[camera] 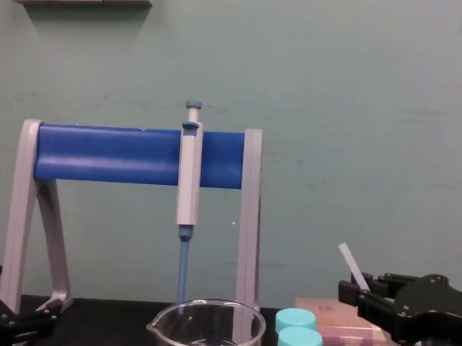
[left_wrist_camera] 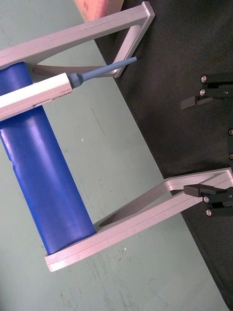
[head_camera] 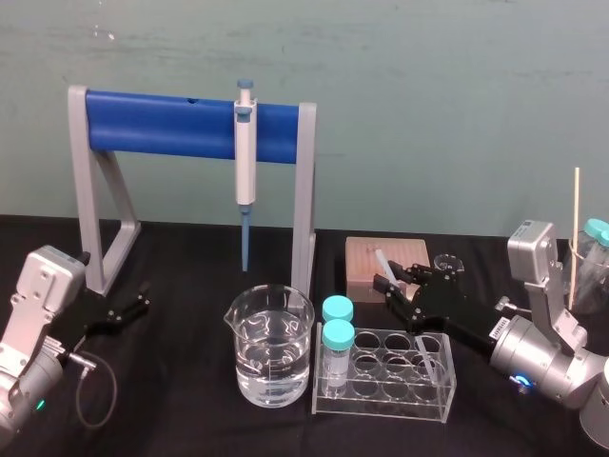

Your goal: Pick up the stirring rod with one hand, then place it down.

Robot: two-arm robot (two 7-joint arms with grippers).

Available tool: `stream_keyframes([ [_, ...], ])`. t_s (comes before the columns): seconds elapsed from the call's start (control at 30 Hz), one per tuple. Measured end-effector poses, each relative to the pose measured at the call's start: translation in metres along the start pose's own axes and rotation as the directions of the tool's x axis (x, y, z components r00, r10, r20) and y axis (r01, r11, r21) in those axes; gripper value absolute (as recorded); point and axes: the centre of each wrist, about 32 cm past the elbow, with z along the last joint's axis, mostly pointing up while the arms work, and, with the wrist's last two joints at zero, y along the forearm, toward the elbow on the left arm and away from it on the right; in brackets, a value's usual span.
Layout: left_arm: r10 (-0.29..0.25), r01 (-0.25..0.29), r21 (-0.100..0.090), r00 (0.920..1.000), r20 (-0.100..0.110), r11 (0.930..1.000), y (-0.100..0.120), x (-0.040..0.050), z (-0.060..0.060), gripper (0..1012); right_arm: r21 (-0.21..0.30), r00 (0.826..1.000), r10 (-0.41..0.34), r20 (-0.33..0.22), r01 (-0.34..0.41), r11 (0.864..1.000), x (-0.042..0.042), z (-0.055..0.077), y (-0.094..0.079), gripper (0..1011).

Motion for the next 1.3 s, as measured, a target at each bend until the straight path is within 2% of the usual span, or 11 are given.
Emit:
stream_keyframes([
  [0.13, 0.0, 0.0, 0.0, 1.0, 0.0, 1.0, 0.0, 0.0, 0.0, 1000, 0.0, 1.0, 0.0, 0.0, 0.0, 1.0, 0.0, 0.0, 0.0, 146],
  [0.27, 0.0, 0.0, 0.0, 1.0, 0.0, 1.0, 0.0, 0.0, 0.0, 1000, 0.0, 1.0, -0.001, 0.0, 0.001, 1.0, 0.0, 0.0, 0.0, 72],
  [0.77, 0.0, 0.0, 0.0, 1.0, 0.0, 1.0, 0.0, 0.0, 0.0, 1000, 0.002, 1.0, -0.005, 0.002, 0.005, 1.0, -0.0002, 0.0, -0.001, 71],
  [1.0, 0.0, 0.0, 0.0, 1.0, 0.0, 1.0, 0.0, 0.0, 0.0, 1001, 0.05, 0.998, -0.027, 0.053, 0.025, 0.998, -0.0019, 0.006, -0.002, 71],
  [1.23, 0.0, 0.0, 0.0, 1.0, 0.0, 1.0, 0.0, 0.0, 0.0, 1000, 0.098, 0.997, -0.044, 0.069, 0.037, 0.994, -0.0031, 0.012, -0.001, 71],
  [1.3, 0.0, 0.0, 0.0, 1.0, 0.0, 1.0, 0.0, 0.0, 0.0, 1000, 0.126, 0.995, -0.051, 0.081, 0.04, 0.991, -0.0036, 0.015, 0.001, 71],
])
